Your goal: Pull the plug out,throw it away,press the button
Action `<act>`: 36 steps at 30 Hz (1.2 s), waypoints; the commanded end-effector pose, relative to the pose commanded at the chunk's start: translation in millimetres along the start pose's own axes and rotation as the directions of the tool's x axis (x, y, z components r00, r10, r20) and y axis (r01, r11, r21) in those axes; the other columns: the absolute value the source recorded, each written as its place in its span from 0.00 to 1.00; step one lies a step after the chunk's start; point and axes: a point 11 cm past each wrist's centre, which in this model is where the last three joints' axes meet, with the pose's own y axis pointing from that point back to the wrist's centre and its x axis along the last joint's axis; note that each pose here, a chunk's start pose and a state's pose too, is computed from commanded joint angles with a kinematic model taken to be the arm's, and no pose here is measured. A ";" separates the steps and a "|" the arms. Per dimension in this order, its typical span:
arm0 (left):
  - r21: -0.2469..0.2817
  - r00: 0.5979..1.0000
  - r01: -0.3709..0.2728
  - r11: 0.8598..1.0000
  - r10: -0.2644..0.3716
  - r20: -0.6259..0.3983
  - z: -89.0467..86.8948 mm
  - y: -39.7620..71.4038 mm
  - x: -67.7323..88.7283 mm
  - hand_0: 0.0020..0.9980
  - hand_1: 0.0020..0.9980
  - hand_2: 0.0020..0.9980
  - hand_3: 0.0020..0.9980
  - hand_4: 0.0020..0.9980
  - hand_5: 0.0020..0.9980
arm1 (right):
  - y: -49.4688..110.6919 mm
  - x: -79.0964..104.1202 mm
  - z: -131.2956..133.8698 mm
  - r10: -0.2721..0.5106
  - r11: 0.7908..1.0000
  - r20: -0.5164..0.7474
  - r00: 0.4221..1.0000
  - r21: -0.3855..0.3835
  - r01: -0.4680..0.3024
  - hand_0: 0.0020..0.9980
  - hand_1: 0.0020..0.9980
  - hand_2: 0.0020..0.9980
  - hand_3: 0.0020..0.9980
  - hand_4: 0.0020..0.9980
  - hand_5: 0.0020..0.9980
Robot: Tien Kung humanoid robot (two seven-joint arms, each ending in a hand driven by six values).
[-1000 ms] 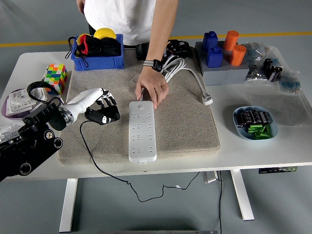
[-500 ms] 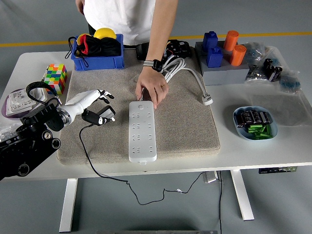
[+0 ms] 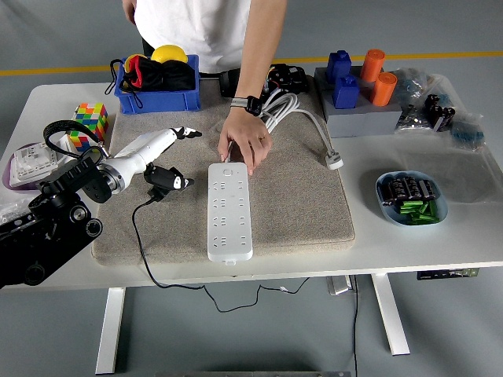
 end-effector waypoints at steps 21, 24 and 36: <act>0.110 0.989 0.147 0.983 -0.143 -0.048 4.2 -34.1 -33.4 0.02 0.00 0.03 0.69 0.39 0.00 | 0.2 1.1 -2.7 0.003 1.000 -0.006 1.000 0.004 -0.003 0.75 0.66 0.65 0.62 0.66 0.50; 0.127 0.986 0.163 0.978 -0.160 -0.040 1.5 -36.5 -38.5 0.02 0.00 0.03 0.69 0.39 0.00 | 0.3 1.5 -4.0 0.005 1.000 -0.008 1.000 0.006 -0.005 0.75 0.66 0.65 0.62 0.66 0.50; 0.149 0.983 0.185 0.971 -0.183 -0.029 -2.7 -41.7 -49.4 0.01 0.00 0.04 0.69 0.39 0.00 | 0.4 1.7 -5.1 0.007 1.000 -0.017 1.000 0.008 -0.006 0.75 0.66 0.65 0.62 0.66 0.50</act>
